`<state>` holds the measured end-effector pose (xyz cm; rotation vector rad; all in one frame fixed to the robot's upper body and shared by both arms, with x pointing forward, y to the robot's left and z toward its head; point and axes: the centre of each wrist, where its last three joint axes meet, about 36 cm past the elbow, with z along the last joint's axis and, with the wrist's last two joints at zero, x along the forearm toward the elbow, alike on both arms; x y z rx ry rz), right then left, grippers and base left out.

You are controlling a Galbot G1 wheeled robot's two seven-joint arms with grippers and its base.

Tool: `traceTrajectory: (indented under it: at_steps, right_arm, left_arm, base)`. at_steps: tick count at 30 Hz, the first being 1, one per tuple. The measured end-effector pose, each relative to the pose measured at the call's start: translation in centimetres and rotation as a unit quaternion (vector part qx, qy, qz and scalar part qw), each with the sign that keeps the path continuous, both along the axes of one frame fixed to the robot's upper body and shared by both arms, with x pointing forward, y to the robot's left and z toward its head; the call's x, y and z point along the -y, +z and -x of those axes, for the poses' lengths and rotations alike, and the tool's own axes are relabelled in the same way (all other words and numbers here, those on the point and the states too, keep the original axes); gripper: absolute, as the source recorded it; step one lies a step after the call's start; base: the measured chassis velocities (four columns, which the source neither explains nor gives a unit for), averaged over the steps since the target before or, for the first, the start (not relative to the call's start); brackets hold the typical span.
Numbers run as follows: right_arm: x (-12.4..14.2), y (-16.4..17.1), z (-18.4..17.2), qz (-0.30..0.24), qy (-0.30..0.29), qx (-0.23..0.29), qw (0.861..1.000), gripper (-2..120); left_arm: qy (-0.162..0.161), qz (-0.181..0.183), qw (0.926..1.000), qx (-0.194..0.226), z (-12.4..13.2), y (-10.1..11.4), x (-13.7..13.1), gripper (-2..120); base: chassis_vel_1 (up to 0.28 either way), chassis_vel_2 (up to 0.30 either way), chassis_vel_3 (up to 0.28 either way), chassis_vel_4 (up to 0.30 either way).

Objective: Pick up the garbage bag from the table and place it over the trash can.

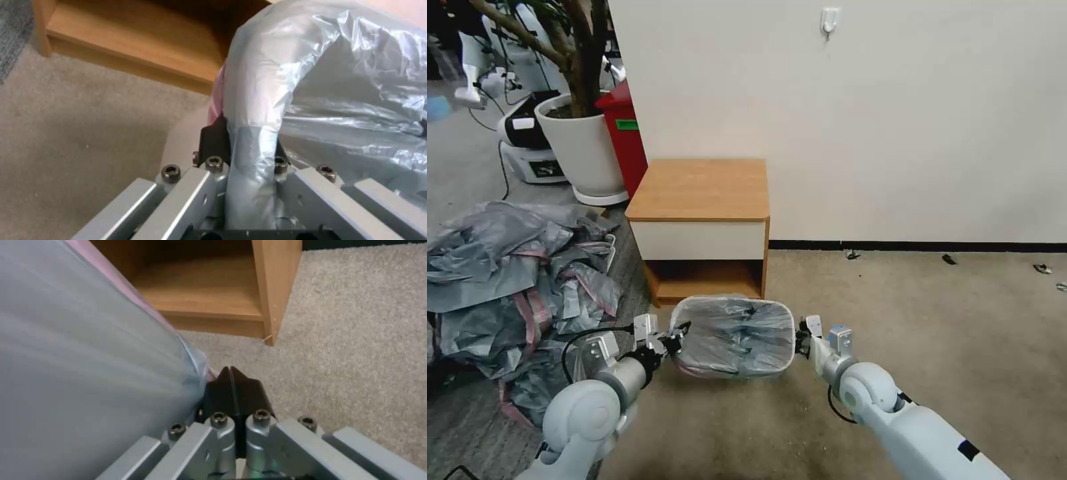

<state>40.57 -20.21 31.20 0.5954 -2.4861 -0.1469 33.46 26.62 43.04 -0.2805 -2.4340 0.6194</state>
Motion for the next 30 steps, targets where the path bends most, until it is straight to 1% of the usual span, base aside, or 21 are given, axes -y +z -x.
traceTrajectory:
  at_steps: [9, 15, 20, 24, 26, 27, 28, 29, 30]
  right_arm:
    - [0.2, -1.0, 0.2, 0.033, 0.006, 0.006, 0.999, 0]
    - [0.7, -2.1, 0.0, 0.057, 0.004, 0.008, 0.998, 0]
    - [1.0, -2.2, 0.0, 0.064, 0.003, 0.011, 0.998, 0]
    - [1.7, -2.1, 0.1, 0.081, -0.002, 0.015, 0.997, 0]
    - [2.9, -1.7, 0.4, 0.109, -0.009, 0.032, 0.994, 0]
    - [2.9, -1.7, 0.4, 0.109, -0.009, 0.032, 0.994, 0]
    - [3.3, -1.5, 0.4, 0.116, -0.014, 0.040, 0.992, 3]
    - [3.7, -1.3, 0.5, 0.122, -0.019, 0.048, 0.991, 10]
    - [3.7, -1.3, 0.5, 0.122, -0.019, 0.048, 0.991, 10]
  left_arm:
    - [0.000, 0.009, 1.0000, 0.000, 0.2, 0.3, 0.0, 3]
    - [0.003, 0.013, 0.9999, -0.002, 0.5, 0.6, -0.3, 3]
    - [0.006, 0.013, 0.9999, -0.001, 0.5, 0.7, -0.4, 3]
    - [0.013, 0.012, 0.9998, 0.002, 0.2, 0.7, -0.8, 2]
    - [0.023, 0.006, 0.9997, 0.003, -0.3, 0.5, -1.5, 2]
    - [0.023, 0.006, 0.9997, 0.003, -0.3, 0.5, -1.5, 2]
    - [0.025, 0.005, 0.9997, 0.003, -0.4, 0.4, -1.7, 2]
    - [0.028, 0.003, 0.9996, 0.004, -0.6, 0.3, -1.8, 2]
    - [0.028, 0.003, 0.9996, 0.004, -0.6, 0.3, -1.8, 2]
  base:
    - [0.000, 0.000, 0.000, 0.000]
    - [0.000, 0.000, 0.000, 0.000]
    - [0.000, 0.000, 0.000, 0.000]
    - [0.000, 0.000, 0.000, 0.000]
    - [0.000, 0.000, 0.000, 0.000]
    - [0.000, 0.000, 0.000, 0.000]
    - [0.000, 0.000, 0.000, 0.000]
    - [0.000, 0.000, 0.000, 0.000]
    - [0.000, 0.000, 0.000, 0.000]
